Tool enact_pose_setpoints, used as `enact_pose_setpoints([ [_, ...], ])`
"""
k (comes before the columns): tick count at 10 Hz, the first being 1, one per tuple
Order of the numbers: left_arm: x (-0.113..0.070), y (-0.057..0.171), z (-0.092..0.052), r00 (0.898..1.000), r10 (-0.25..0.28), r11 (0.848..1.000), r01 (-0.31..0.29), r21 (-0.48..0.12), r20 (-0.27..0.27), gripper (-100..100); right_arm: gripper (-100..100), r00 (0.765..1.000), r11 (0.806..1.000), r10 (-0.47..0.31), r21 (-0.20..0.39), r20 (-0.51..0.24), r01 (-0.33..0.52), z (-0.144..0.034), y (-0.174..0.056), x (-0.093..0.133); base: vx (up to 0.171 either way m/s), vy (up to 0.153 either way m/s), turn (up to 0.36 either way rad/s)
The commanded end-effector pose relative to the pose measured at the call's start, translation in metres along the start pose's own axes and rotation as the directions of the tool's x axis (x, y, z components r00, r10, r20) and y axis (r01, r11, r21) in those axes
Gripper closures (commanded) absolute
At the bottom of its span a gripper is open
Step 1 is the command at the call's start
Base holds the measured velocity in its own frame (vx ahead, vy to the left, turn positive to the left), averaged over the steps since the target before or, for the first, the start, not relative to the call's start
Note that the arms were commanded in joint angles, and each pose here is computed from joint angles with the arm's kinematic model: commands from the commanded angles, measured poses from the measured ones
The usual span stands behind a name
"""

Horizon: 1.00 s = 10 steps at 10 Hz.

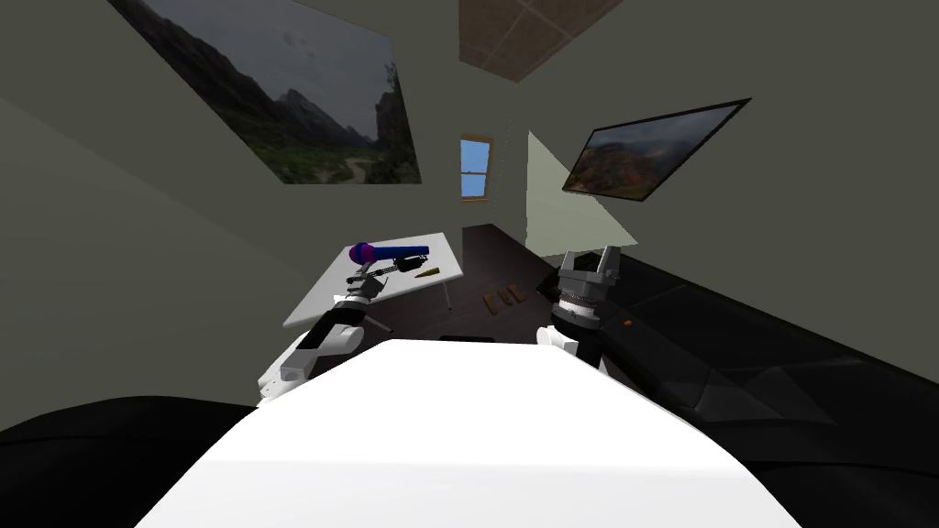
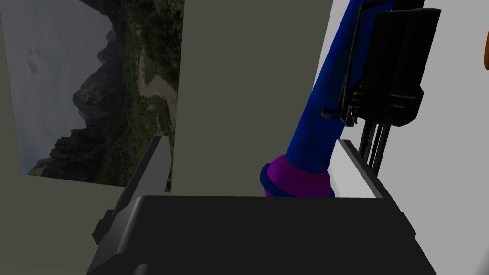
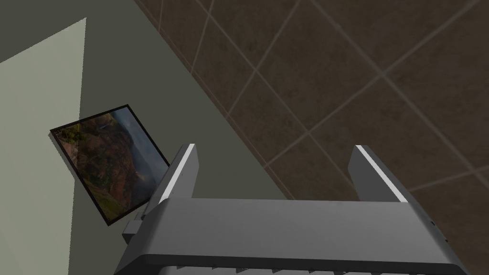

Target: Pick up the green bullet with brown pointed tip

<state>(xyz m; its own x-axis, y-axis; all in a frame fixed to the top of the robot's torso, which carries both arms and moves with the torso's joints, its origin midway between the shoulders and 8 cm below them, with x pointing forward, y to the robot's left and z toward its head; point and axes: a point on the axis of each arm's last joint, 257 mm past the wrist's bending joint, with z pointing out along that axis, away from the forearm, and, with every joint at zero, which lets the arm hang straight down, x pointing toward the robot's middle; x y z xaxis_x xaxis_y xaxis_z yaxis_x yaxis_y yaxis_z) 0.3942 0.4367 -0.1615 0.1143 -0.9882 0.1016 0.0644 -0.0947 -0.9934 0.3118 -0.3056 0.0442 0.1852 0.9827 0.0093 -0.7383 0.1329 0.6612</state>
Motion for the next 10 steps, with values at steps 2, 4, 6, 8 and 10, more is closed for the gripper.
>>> enact_pose_setpoints([
  [2,-0.023,0.021,-0.003,0.999,-0.037,0.996,0.04,-0.082,0.04,-100,0,1.0,1.0,0.0,0.0,0.0,0.0,0.0,0.0,0.0,0.029,-0.1,-0.111],
  [4,-0.055,0.043,-0.008,0.993,-0.072,0.981,0.088,-0.173,0.098,-100,0,1.0,1.0,0.0,0.0,0.0,0.0,0.0,0.0,0.0,0.032,-0.068,-0.163],
  [6,-0.072,0.057,-0.013,0.987,-0.086,0.967,0.115,-0.226,0.135,-100,0,1.0,1.0,0.0,0.0,0.0,0.0,0.0,0.0,0.0,0.04,-0.057,-0.144],
  [8,-0.089,0.071,-0.02,0.98,-0.096,0.95,0.143,-0.277,0.175,-100,0,1.0,1.0,0.0,0.0,0.0,0.0,0.0,0.0,0.0,0.034,-0.044,-0.11],
  [10,-0.107,0.085,-0.028,0.97,-0.103,0.929,0.172,-0.327,0.219,-100,0,1.0,1.0,0.0,0.0,0.0,0.0,0.0,0.0,0.0,0.032,-0.042,-0.136],
])
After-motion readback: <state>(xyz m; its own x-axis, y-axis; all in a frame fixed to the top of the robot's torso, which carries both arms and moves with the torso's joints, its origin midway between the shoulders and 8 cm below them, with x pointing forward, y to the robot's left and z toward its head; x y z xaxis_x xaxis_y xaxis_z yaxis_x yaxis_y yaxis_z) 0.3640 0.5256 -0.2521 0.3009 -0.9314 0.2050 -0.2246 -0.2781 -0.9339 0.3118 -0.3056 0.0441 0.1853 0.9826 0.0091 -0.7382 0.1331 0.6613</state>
